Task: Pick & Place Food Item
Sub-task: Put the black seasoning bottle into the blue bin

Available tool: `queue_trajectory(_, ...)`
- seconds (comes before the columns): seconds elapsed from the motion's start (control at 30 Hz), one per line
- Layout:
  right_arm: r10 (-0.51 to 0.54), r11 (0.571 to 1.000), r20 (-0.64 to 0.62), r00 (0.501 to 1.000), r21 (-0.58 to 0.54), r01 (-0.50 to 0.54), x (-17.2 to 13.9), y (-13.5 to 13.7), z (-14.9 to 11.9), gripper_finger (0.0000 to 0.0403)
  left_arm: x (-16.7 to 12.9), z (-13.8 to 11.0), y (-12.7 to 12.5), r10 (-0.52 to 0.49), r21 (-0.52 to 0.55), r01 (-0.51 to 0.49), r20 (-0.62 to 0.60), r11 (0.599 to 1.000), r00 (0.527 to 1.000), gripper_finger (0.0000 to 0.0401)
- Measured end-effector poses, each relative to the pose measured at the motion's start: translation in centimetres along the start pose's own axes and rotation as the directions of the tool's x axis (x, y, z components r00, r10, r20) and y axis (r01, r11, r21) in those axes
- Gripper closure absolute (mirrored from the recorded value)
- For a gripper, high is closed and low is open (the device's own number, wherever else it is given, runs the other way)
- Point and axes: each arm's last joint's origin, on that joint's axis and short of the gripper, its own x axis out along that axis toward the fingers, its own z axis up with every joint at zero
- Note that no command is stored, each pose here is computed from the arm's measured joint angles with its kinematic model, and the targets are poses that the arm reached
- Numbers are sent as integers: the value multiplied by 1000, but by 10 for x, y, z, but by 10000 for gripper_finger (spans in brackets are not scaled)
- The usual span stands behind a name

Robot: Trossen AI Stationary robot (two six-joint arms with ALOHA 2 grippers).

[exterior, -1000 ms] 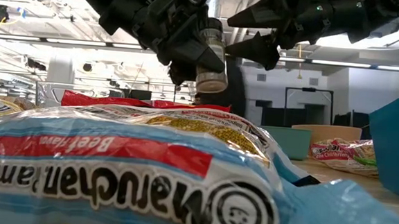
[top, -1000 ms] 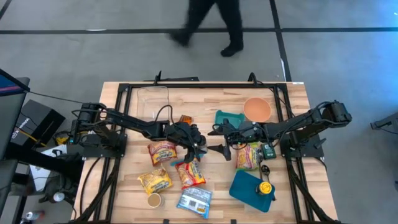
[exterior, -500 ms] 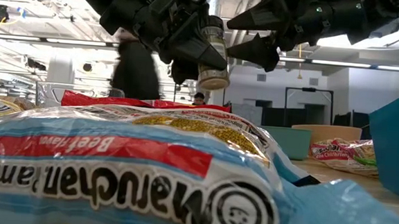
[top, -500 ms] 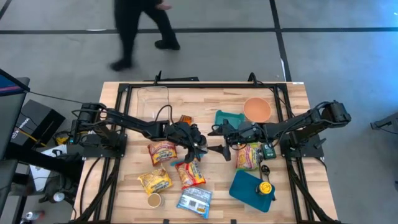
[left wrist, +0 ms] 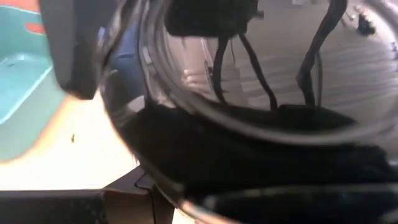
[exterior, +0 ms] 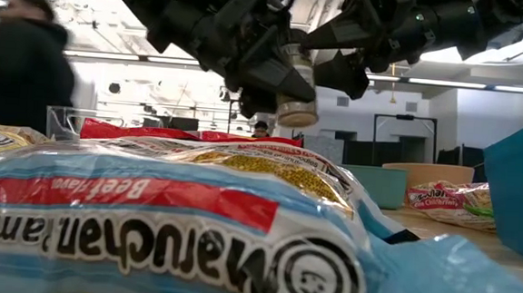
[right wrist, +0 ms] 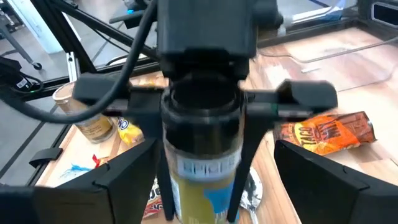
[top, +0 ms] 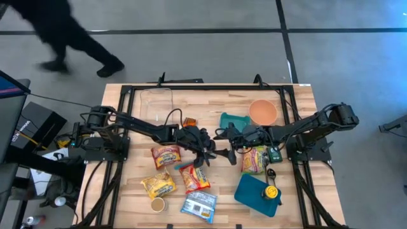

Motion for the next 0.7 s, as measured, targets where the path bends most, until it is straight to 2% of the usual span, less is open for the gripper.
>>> queue_trajectory(0.27,-2,1000,-7,1000,-1,2,0,0,-1,91,19,2,2,2,-1,-2,-7,1000,1000,224)
queue_trajectory(0.7,-6,1000,-24,1000,14,6,0,-1,-2,98,21,5,2,2,0,-2,-3,1000,1000,224)
